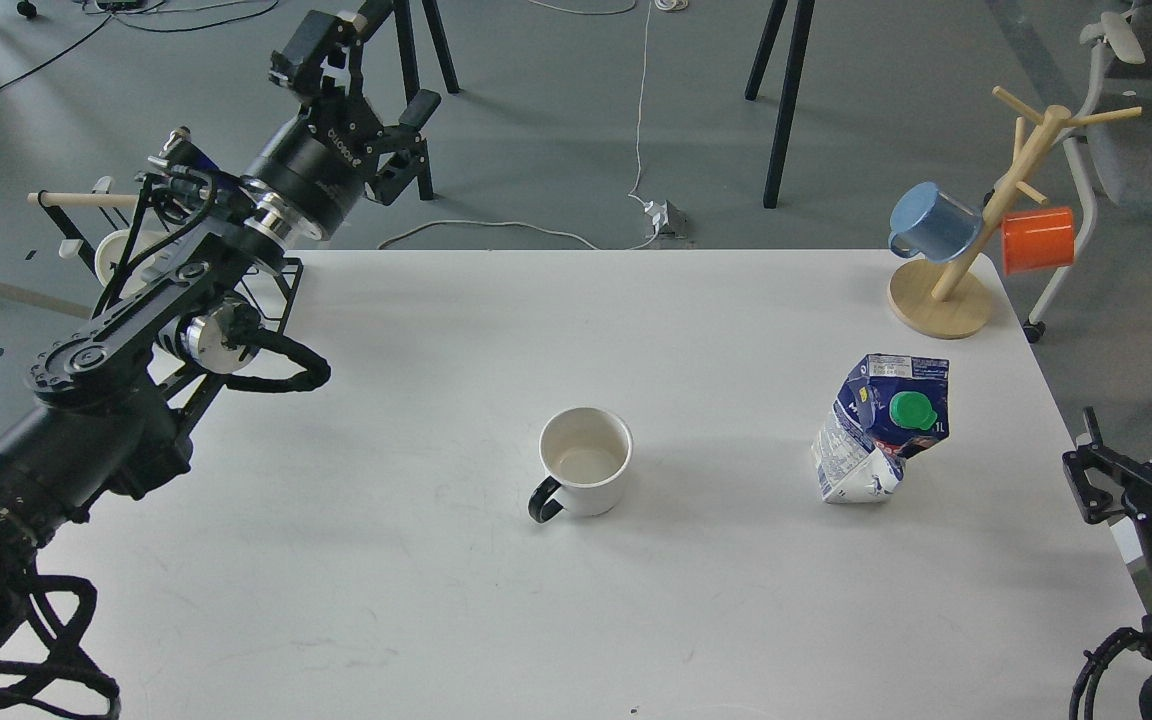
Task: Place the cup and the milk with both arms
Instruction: 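Release the mug and retract the left gripper toward the rack, then move the right gripper to the milk carton and grasp it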
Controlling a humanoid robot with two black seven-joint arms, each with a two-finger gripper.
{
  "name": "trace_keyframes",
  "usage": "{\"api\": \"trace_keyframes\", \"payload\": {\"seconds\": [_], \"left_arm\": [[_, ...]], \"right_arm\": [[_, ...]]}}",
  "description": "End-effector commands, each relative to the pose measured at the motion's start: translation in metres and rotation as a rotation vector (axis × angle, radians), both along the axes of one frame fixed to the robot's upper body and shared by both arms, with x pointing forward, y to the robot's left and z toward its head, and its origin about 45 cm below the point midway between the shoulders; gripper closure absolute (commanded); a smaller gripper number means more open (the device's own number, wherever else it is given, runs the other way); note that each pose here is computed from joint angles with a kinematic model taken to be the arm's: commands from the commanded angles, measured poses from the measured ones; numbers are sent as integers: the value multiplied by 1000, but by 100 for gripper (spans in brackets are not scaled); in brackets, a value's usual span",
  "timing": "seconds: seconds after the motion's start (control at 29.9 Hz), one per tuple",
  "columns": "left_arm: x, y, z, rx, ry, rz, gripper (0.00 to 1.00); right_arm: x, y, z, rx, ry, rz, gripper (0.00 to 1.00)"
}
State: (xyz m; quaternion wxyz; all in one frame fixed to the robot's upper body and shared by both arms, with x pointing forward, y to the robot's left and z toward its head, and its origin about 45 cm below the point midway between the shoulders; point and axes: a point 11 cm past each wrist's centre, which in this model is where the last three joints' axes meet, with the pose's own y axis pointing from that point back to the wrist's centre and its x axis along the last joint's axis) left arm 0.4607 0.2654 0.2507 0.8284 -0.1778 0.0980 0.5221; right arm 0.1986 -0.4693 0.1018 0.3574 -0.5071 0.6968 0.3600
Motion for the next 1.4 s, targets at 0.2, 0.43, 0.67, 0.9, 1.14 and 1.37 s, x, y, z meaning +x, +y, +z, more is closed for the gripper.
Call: {"api": "trace_keyframes", "payload": {"seconds": [0.2,0.43,0.67,0.9,1.14,1.37], "left_arm": [[-23,91,-42,-480,123,249,1],[-39,112,-62,-507,152,315,1],[-48,114,-74,-504,178,328,1],[-50,123,-73,-490,176,339,1],[-53,140,-74,-460,180,374,1],[-56,140,-80,-456,194,376,1]], "right_arm": [[-67,26,-32,57,160,50,1],[-56,112,-33,216,96,179,2],[-49,163,-46,272,69,211,4],[-19,200,-55,285,40,263,3],[-4,212,-56,306,21,265,7],[-3,205,-54,302,10,240,9]]}}
